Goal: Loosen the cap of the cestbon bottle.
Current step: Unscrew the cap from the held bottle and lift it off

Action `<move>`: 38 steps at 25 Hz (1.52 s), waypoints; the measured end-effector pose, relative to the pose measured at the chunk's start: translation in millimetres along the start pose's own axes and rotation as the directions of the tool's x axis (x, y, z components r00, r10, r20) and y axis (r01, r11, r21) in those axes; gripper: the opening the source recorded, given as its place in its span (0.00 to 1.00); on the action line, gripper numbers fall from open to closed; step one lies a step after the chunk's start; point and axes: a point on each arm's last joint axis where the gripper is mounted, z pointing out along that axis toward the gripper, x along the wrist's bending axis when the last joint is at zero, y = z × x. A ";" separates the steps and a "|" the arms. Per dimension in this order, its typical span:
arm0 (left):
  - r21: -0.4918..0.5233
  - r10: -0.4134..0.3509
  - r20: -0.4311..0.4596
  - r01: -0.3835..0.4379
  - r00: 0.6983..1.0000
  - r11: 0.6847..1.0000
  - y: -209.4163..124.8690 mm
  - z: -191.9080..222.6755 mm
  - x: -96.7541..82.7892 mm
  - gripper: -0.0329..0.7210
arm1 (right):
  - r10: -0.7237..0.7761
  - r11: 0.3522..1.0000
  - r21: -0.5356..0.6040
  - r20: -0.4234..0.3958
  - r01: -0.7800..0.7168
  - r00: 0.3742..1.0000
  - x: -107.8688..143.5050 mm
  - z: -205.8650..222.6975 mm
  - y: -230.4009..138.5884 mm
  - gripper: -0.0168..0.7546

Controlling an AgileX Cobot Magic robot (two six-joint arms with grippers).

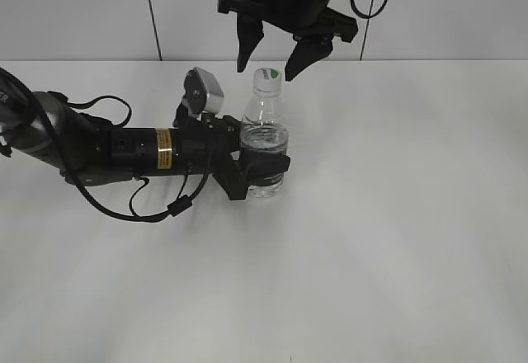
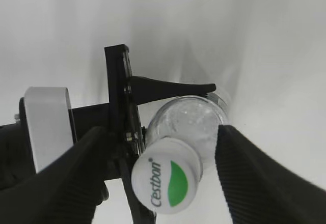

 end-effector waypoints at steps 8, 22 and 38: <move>0.002 0.001 -0.003 -0.001 1.000 1.000 0.1 0.1 0.5 0.59 | -0.013 1.000 0.014 0.002 0.013 1.000 -1.7 2.7 -2.3 0.68; 0.006 -0.001 -0.010 0.001 1.000 1.000 -0.3 0.1 1.1 0.59 | -0.044 0.999 -0.014 -0.003 0.044 0.999 1.4 -21.4 -7.9 0.68; 0.005 -0.004 -0.016 0.004 1.000 1.000 -0.2 0.1 1.7 0.59 | -0.045 0.999 0.008 -0.021 0.046 0.999 2.0 -13.9 -8.9 0.68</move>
